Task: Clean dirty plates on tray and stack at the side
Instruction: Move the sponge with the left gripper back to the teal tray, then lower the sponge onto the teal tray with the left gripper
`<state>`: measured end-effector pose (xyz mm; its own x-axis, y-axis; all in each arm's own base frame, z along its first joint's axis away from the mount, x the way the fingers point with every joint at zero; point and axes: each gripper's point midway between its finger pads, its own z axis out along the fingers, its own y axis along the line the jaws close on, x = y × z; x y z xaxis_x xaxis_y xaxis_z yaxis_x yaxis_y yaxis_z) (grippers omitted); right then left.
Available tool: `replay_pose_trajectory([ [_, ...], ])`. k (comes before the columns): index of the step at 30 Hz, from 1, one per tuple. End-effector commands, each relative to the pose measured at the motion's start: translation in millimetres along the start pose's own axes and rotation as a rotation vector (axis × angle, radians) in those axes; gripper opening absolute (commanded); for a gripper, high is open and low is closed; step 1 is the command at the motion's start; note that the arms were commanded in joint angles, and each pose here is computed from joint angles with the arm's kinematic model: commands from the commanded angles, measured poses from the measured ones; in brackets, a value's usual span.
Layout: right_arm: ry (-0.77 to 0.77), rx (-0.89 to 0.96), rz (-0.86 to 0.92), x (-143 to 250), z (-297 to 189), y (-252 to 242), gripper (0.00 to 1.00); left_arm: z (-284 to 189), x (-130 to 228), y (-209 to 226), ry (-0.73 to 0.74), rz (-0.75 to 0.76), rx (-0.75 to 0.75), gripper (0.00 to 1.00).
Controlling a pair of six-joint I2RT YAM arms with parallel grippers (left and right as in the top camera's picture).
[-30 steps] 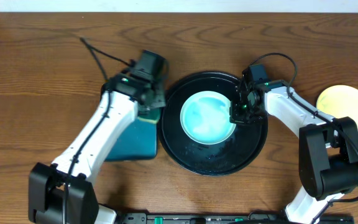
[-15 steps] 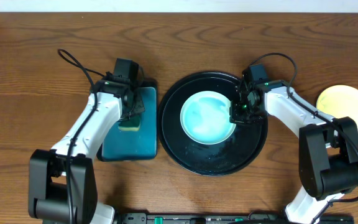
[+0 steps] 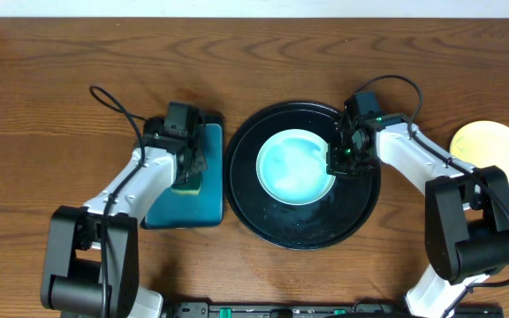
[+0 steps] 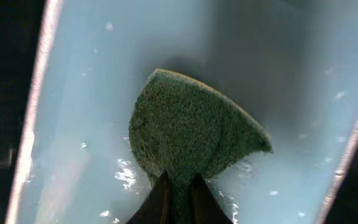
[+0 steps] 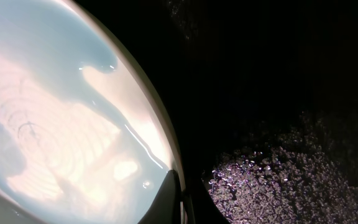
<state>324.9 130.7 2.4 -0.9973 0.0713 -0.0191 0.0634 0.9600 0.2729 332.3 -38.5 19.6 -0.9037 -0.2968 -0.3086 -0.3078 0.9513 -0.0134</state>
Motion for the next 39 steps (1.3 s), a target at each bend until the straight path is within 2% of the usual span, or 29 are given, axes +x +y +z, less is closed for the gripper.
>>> replay_pose_trajectory([
  [1, 0.052, 0.04, -0.001, 17, 12, -7, 0.01, 12, 18, 10, 0.025, 0.01, -0.02, 0.08],
  [11, 0.052, 0.04, -0.001, 17, 12, -7, 0.01, 31, 50, 25, 0.056, -0.052, -0.048, 0.08],
  [20, 0.053, 0.04, -0.001, 17, 12, -7, 0.01, 31, 50, 25, 0.055, -0.051, -0.046, 0.08],
  [25, 0.053, 0.04, -0.001, 17, 12, -7, 0.01, 14, 31, 9, 0.017, -0.015, 0.025, 0.08],
  [32, 0.056, 0.041, 0.0, 18, 12, -7, 0.01, -45, -16, -4, -0.18, 0.01, 0.11, 0.08],
  [39, 0.056, 0.041, 0.0, 18, 12, -7, 0.01, -81, -31, -5, -0.289, -0.007, 0.157, 0.08],
])
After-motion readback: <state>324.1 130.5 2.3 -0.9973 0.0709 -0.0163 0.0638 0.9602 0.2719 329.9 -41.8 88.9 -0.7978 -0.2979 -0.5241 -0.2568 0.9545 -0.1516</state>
